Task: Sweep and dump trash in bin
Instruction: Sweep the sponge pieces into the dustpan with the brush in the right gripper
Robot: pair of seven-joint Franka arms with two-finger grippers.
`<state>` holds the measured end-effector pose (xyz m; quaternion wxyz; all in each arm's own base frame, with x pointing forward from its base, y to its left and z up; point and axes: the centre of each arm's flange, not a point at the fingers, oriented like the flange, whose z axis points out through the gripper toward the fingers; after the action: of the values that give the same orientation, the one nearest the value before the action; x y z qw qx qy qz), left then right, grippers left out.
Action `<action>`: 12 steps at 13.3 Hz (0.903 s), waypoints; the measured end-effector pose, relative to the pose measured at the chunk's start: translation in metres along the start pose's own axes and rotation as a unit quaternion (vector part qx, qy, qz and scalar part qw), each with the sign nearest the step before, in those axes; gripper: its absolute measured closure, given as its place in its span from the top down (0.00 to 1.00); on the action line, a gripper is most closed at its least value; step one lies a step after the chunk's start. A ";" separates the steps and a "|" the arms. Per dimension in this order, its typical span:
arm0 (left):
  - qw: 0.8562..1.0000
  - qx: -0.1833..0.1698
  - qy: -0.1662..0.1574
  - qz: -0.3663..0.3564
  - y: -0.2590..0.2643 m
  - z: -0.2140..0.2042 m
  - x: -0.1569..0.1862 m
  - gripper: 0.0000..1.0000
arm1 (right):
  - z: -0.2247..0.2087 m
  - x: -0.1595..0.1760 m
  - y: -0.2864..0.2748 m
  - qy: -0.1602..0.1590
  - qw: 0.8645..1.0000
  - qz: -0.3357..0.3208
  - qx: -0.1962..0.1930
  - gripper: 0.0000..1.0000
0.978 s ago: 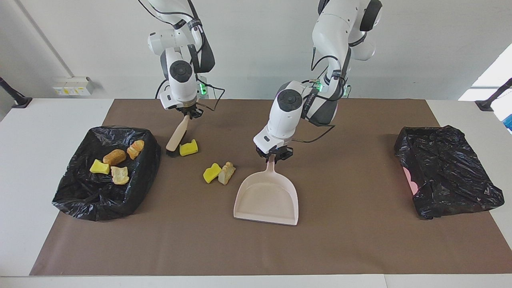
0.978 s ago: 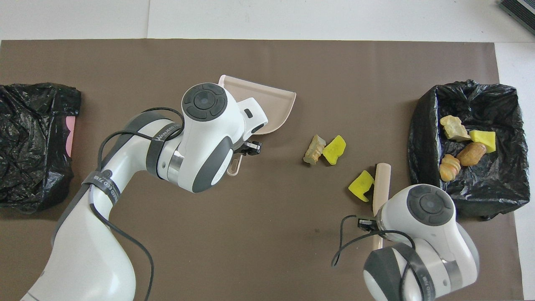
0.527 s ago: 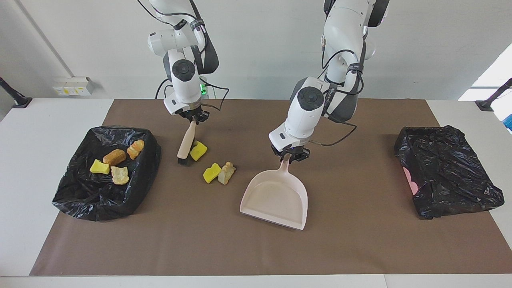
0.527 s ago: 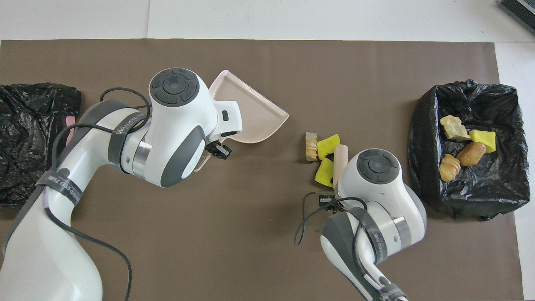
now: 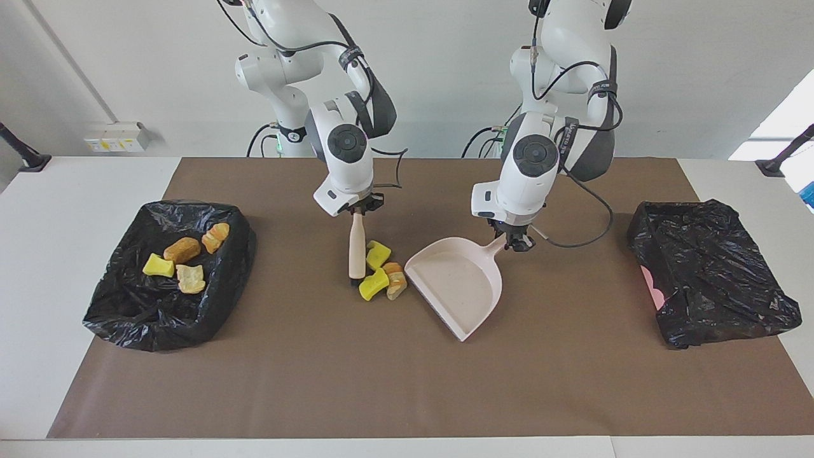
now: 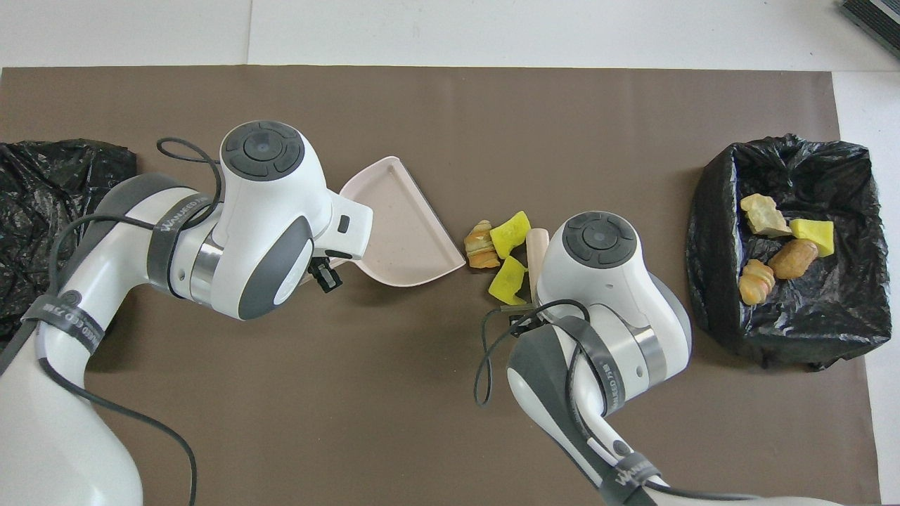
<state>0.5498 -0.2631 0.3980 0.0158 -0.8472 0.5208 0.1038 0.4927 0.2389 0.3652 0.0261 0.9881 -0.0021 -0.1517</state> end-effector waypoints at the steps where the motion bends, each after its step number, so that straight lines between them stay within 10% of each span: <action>1: 1.000 0.003 -0.007 0.023 0.003 0.005 -0.006 0.31 | -0.010 0.003 0.006 0.001 1.000 -0.005 -0.005 0.26; 12: 0.996 0.049 0.034 0.071 0.023 0.027 -0.017 0.31 | 0.023 0.014 0.017 0.022 0.999 -0.042 -0.027 0.26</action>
<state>0.5175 -0.2549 0.3768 0.0315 -0.8094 0.5842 0.0500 0.4996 0.2209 0.3401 0.0465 0.9894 0.0439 -0.1306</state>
